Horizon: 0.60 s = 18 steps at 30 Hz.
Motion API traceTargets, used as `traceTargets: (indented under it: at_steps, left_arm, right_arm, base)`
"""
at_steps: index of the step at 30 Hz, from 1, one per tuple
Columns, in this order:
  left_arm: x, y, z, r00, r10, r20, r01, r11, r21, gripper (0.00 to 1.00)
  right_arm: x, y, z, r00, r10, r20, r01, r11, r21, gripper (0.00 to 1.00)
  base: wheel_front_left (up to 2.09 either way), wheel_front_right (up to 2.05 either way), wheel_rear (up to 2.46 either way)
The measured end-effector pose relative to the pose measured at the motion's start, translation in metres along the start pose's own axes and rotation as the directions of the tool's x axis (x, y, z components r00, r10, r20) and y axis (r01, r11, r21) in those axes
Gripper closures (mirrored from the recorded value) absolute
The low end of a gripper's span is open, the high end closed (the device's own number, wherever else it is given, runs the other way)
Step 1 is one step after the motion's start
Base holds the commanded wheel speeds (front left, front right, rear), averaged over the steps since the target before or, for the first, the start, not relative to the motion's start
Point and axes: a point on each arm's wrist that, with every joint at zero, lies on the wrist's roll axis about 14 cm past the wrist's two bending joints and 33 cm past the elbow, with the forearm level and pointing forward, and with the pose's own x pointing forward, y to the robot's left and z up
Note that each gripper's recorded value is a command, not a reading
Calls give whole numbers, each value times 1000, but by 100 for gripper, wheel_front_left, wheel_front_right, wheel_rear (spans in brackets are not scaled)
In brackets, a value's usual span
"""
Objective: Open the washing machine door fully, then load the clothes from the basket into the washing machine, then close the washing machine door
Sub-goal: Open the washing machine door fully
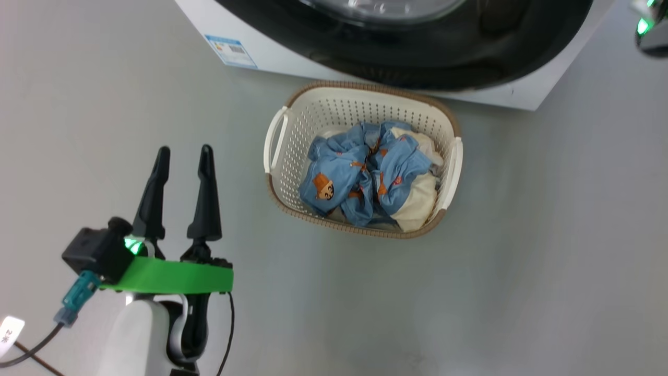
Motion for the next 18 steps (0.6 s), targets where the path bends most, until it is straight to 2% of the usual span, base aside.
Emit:
traceTargets:
  at_steps: [6,18]
  left_arm:
    - [-16,7,10,999,27,19,-27,1000,4,0]
    - [-60,29,33,993,101,69,-101,995,5,0]
  right_arm:
    - [-11,6,-33,995,-17,-94,16,1000,-13,100]
    - [-32,36,-98,974,22,-226,-23,1000,-1,100]
  base:
    - [0,0,0]
    - [0,0,0]
